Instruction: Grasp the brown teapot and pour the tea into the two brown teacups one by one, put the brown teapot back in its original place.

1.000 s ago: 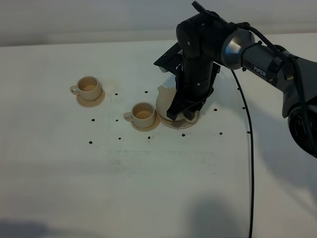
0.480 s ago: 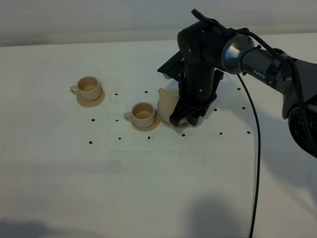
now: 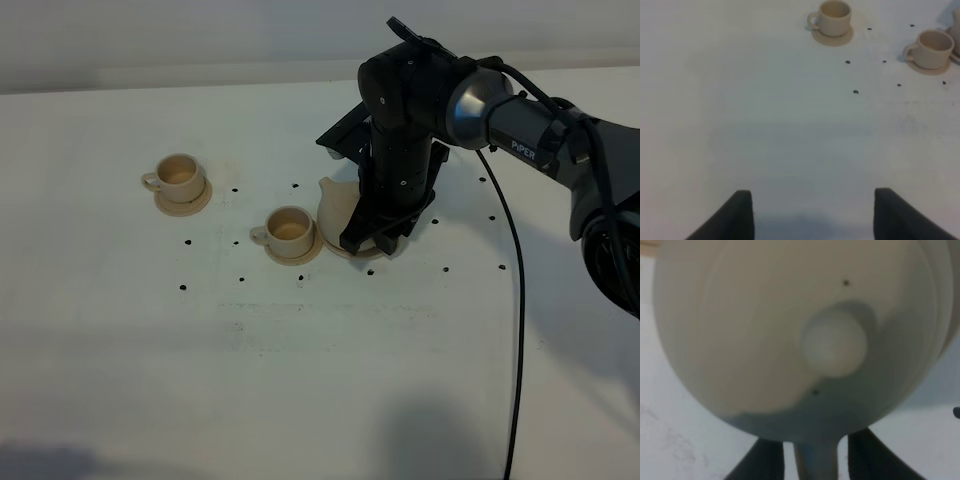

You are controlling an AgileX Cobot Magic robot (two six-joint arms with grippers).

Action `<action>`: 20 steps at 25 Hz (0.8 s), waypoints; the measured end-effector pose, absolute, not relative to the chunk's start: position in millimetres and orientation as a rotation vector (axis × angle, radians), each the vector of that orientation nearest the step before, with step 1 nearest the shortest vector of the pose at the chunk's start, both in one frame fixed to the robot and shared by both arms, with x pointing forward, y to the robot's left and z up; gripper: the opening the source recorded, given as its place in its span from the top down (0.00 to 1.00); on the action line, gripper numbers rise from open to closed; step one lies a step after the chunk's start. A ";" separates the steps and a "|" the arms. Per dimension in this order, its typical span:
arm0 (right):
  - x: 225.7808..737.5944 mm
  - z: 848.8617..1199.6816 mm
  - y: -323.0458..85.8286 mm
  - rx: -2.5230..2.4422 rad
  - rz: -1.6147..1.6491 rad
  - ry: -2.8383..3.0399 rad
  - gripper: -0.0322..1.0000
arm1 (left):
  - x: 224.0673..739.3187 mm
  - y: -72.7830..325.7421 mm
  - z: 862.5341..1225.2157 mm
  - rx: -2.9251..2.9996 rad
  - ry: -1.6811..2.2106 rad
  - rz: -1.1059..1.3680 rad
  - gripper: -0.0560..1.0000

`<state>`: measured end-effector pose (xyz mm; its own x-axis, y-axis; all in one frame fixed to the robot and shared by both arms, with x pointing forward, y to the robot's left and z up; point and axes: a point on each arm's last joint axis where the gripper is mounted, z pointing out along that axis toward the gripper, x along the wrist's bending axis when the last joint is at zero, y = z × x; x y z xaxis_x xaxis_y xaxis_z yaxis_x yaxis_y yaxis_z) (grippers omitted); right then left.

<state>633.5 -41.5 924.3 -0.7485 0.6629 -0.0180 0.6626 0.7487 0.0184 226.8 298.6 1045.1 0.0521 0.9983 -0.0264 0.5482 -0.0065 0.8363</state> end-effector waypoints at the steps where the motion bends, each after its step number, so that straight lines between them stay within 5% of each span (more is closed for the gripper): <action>1: 633.6 924.3 -41.6 1.101 0.016 2.916 0.68 | 226.8 298.6 1045.1 1.639 1.578 0.825 0.48; 20: 637.3 932.2 -42.4 1.029 0.023 2.905 0.68 | 226.8 298.6 1045.1 1.639 1.578 0.825 0.48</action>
